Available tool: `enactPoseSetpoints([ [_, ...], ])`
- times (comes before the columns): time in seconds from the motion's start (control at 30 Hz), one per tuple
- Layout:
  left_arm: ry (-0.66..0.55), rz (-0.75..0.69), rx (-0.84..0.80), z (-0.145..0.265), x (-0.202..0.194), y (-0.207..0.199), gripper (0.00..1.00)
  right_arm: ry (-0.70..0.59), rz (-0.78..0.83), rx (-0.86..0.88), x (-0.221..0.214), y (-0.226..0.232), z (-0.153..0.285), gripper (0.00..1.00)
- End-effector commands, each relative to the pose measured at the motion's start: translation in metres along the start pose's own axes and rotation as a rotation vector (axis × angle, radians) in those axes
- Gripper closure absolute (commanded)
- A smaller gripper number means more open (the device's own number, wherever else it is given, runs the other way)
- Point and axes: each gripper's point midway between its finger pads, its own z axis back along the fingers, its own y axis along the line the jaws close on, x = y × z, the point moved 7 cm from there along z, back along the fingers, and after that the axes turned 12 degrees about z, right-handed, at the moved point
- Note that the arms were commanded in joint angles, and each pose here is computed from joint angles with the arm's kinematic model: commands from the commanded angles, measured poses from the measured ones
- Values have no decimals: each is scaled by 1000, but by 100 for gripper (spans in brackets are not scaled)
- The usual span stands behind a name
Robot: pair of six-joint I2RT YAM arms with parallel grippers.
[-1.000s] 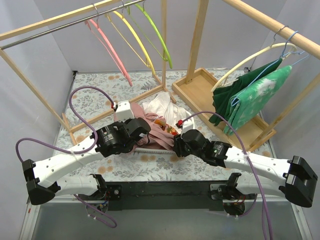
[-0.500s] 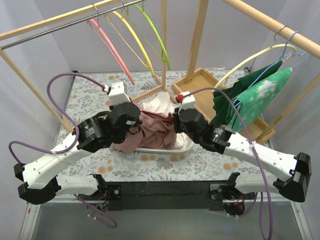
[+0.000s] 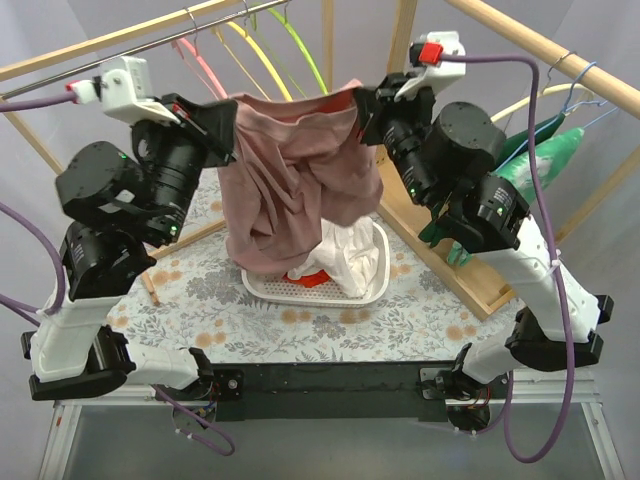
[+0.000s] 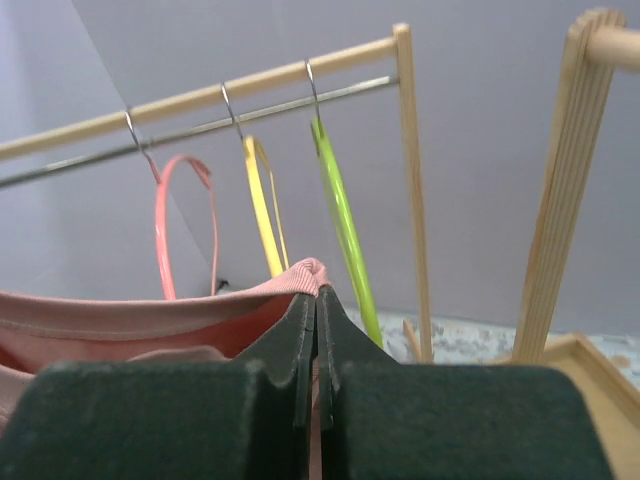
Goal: Place the t-shirt on the hanger
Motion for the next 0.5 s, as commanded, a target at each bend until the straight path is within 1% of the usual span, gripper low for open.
enactPoseSetpoints([
  [0.0, -229, 14, -113, 2, 65, -21, 100, -211, -8, -80, 70, -24, 7, 99],
  [0.07, -249, 33, -175, 3, 73, -31, 100, -272, -3, -97, 87, -33, 14, 99],
  [0.1, -245, 29, -182, 1, 70, -32, 100, -304, -18, -105, 94, -36, 16, 99],
  [0.13, -263, 49, -190, 4, 74, -32, 100, -314, -16, -106, 94, -38, 18, 99],
  [0.2, -253, 57, -202, 4, 68, -31, 100, -318, 1, -100, 87, -41, 22, 99],
  [0.27, -237, 37, -191, -1, 57, -30, 100, -335, -5, -91, 88, -43, 27, 99],
  [0.3, -235, 33, -157, -2, 54, -26, 100, -314, 2, -82, 82, -41, 26, 99],
  [0.33, -194, -11, -130, -10, 33, -22, 100, -271, 20, -64, 71, -37, 25, 99],
  [0.37, -175, -21, -110, -9, 25, -17, 100, -245, 24, -55, 64, -38, 28, 99],
  [0.43, -111, -55, -15, -10, -5, 3, 100, -111, 44, -6, 11, -20, 20, 99],
  [0.47, -45, -54, 29, -7, -40, 23, 100, -78, 42, 3, -3, -25, 30, 99],
])
